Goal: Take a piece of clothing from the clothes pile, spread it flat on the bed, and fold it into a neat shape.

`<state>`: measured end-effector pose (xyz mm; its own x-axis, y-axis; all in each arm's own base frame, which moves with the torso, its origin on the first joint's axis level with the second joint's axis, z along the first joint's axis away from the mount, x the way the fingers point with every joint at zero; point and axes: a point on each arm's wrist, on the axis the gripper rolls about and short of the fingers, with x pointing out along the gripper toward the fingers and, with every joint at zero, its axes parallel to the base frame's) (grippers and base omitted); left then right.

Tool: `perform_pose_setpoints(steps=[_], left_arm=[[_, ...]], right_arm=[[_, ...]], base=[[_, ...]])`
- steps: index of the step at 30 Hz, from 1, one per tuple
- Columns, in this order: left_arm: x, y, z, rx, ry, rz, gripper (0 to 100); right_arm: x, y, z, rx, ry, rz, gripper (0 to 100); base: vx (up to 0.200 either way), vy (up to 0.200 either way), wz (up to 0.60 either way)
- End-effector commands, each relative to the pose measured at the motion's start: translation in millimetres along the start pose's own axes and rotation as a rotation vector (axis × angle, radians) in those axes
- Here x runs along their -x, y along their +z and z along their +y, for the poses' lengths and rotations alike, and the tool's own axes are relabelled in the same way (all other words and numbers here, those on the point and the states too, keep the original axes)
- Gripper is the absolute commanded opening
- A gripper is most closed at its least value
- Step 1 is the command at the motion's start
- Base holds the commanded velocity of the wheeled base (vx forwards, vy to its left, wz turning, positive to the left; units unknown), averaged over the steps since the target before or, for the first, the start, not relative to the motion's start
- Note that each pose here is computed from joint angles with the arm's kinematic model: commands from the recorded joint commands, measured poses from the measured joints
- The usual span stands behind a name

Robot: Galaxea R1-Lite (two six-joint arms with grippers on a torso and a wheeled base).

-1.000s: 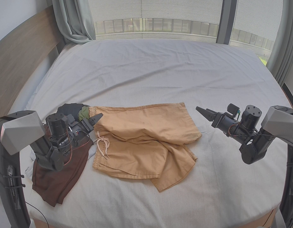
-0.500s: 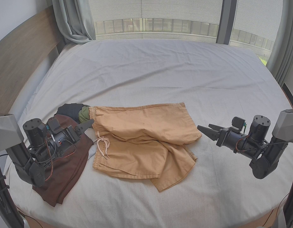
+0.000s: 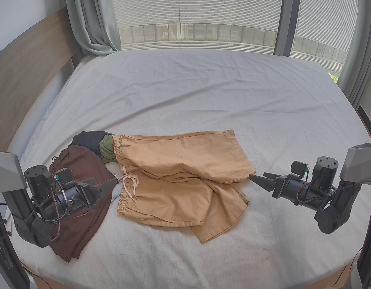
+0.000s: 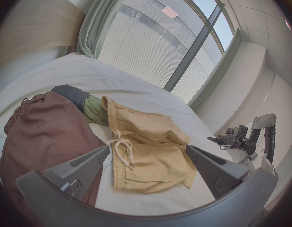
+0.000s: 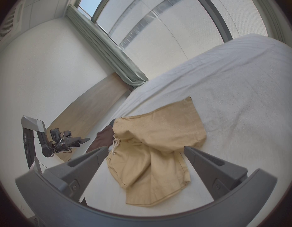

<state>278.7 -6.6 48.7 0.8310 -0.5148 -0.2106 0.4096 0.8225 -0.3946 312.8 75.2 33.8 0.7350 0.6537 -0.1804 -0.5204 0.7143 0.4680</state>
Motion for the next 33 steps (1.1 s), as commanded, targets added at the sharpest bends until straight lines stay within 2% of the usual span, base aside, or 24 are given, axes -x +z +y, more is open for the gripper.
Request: perform_pose_setpoints(steps=[1,12,21,29,33], left_arm=[[6,-5,10,0.022,0.023,0.016,100],[3,-12,5,0.028,0.004,0.05,100],[1,-15,3,0.029,-0.005,0.061,100],[0,-16,4,0.033,-0.003,0.066,100],[0,-16,3,0.031,-0.005,0.067,100]], right_arm=[[-7,-18,-14,-0.035,-0.027,0.05,100],[-12,-39,-26,-0.079,-0.052,0.109,100],[-24,-49,-39,-0.16,-0.062,0.114,100],[-33,-59,-51,-0.193,-0.076,0.119,100],[-38,-58,-52,-0.249,-0.094,0.097,100]], base=[[0.0,0.0,0.0],[0.0,0.0,0.0],[0.0,0.0,0.0],[0.0,0.0,0.0],[0.0,0.0,0.0]])
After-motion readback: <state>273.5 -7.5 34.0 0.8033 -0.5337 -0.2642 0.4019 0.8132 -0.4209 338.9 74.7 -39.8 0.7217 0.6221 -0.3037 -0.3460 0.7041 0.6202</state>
